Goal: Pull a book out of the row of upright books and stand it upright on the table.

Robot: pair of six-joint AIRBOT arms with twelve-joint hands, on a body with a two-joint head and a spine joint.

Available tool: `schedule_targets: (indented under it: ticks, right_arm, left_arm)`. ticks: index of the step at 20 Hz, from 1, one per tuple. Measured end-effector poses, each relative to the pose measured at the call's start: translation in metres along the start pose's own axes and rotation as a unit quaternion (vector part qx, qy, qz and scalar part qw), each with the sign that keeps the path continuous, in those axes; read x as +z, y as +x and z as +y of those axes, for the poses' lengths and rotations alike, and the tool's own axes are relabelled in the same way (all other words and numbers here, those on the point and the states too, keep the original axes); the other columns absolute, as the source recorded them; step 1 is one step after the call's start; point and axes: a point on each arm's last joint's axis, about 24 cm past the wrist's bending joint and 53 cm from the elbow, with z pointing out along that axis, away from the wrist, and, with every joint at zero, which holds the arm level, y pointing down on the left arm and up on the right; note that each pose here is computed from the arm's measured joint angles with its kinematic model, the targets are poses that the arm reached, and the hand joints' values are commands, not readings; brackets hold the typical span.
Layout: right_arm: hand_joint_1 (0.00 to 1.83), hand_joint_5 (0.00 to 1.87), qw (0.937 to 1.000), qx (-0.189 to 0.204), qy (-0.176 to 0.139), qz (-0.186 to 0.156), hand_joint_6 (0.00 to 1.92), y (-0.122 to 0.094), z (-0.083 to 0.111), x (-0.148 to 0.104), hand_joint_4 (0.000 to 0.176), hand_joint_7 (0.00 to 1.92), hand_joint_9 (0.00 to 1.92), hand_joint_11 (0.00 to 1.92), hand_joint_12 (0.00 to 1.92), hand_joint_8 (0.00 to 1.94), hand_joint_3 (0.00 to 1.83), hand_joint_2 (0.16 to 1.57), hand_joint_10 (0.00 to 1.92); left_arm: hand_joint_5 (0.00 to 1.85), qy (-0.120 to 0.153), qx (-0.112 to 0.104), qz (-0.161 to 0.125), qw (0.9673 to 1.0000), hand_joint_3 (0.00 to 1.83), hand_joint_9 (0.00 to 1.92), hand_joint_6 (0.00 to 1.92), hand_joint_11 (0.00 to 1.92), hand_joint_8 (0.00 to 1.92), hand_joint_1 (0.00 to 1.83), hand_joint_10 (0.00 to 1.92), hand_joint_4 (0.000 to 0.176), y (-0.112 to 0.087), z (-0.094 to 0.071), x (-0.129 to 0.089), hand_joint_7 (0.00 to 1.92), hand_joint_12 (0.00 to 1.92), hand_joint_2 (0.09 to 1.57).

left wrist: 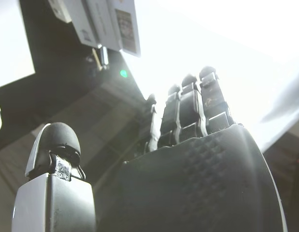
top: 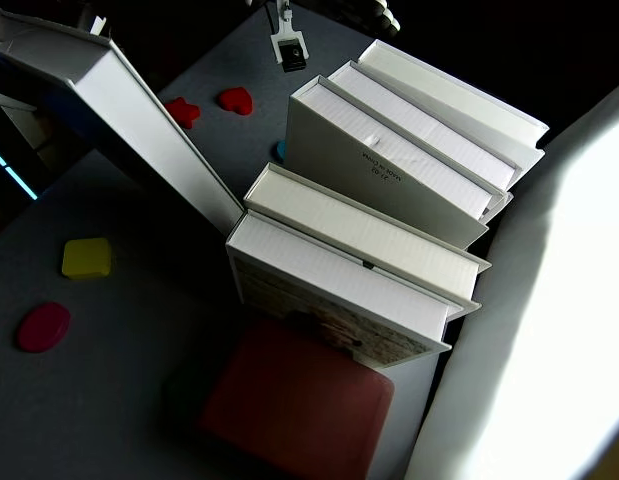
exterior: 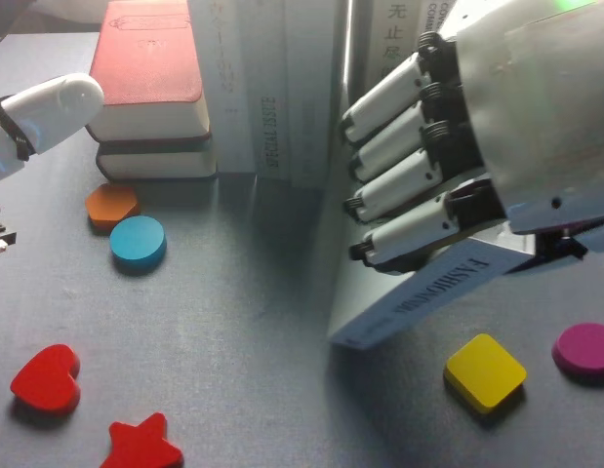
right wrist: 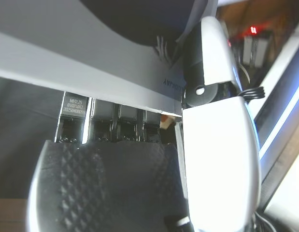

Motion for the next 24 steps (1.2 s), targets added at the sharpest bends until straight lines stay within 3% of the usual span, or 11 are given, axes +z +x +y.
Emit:
schedule_targets:
  ticks: [6,13,14,15,16,17,19,20,21,22,24]
  right_arm:
    - [1.20,0.75,0.9954,0.085,0.035,-0.027,1.17,-0.018,-0.037,-0.019,0.000,0.71,0.69,0.57,1.92,1.71,0.00,1.27,1.92]
    - [1.20,0.75,0.9791,0.182,0.083,-0.038,1.17,-0.027,-0.094,-0.029,0.000,0.71,0.69,0.57,1.92,1.71,0.00,1.27,1.92]
    - [1.10,0.81,0.9749,0.198,0.094,-0.037,1.21,-0.027,-0.107,-0.029,0.000,0.40,0.14,0.11,1.55,0.73,0.00,1.21,0.96]
    - [1.30,0.81,0.9693,0.221,0.100,-0.039,1.13,-0.025,-0.118,-0.027,0.000,0.78,0.61,0.42,1.41,1.09,0.00,1.19,1.38]
    - [1.30,0.81,0.9680,0.221,0.113,-0.035,1.13,-0.021,-0.126,-0.026,0.000,0.78,0.61,0.42,1.41,1.09,0.00,1.19,1.38]
    - [1.21,0.86,0.9655,0.233,0.111,-0.035,1.22,-0.021,-0.127,-0.023,0.000,0.61,0.46,0.29,1.51,1.39,0.00,1.24,1.17]
    - [1.21,0.86,0.9605,0.257,0.103,-0.025,1.22,-0.014,-0.132,-0.014,0.000,0.61,0.46,0.29,1.51,1.39,0.00,1.24,1.17]
    - [1.14,0.86,0.9581,0.267,0.103,-0.016,1.18,-0.008,-0.137,-0.007,0.000,0.35,0.09,0.06,1.45,0.61,0.00,1.19,0.58]
    - [1.13,0.82,0.9574,0.269,0.105,-0.008,1.29,-0.002,-0.140,-0.002,0.000,0.21,0.02,0.01,0.31,0.12,0.01,1.21,0.11]
    - [1.09,0.75,0.9569,0.270,0.107,-0.003,1.36,0.001,-0.142,0.001,0.000,0.23,0.00,0.00,0.06,0.04,0.02,1.24,0.02]
    - [1.04,0.64,0.9548,0.277,0.107,-0.012,1.52,-0.002,-0.148,0.004,0.000,0.34,0.08,0.00,0.00,0.02,0.01,1.30,0.02]
  left_arm:
    - [0.00,-0.001,0.000,-0.004,1.0000,0.01,0.00,0.00,0.00,0.00,0.22,0.00,0.100,-0.002,0.001,0.000,0.00,0.00,1.21]
    - [0.04,-0.008,-0.002,-0.003,1.0000,0.00,0.00,0.01,0.00,0.00,0.28,0.00,0.118,0.000,0.007,0.000,0.00,0.00,1.19]
    - [0.05,-0.008,-0.002,-0.003,1.0000,0.00,0.00,0.01,0.00,0.00,0.29,0.00,0.108,0.000,0.007,0.000,0.00,0.00,1.19]
    - [0.05,-0.010,-0.002,-0.004,0.9999,0.00,0.00,0.01,0.01,0.00,0.26,0.00,0.111,0.000,0.008,0.000,0.00,0.00,1.19]
    - [0.05,-0.010,-0.002,-0.003,0.9999,0.00,0.00,0.01,0.01,0.00,0.26,0.00,0.111,0.001,0.008,0.000,0.00,0.00,1.19]
    - [0.05,-0.011,-0.002,-0.003,0.9999,0.00,0.00,0.01,0.00,0.00,0.24,0.00,0.112,0.000,0.008,0.000,0.00,0.00,1.19]
    - [0.05,-0.013,-0.003,-0.006,0.9999,0.00,0.00,0.01,0.00,0.00,0.24,0.00,0.112,-0.001,0.009,0.000,0.00,0.00,1.19]
    - [0.03,-0.013,-0.003,-0.005,0.9999,0.01,0.00,0.00,0.00,0.00,0.24,0.00,0.076,0.000,0.009,0.000,0.00,0.00,1.21]
    - [0.03,-0.013,-0.003,-0.002,0.9999,0.01,0.00,0.00,0.00,0.00,0.26,0.00,0.056,0.001,0.009,0.000,0.00,0.00,1.21]
    - [0.03,-0.013,-0.003,-0.003,0.9999,0.01,0.00,0.00,0.00,0.00,0.27,0.00,0.052,0.001,0.009,0.000,0.00,0.00,1.22]
    - [0.03,-0.014,-0.003,-0.007,0.9999,0.01,0.00,0.00,0.00,0.00,0.26,0.00,0.054,-0.001,0.010,0.000,0.00,0.00,1.23]
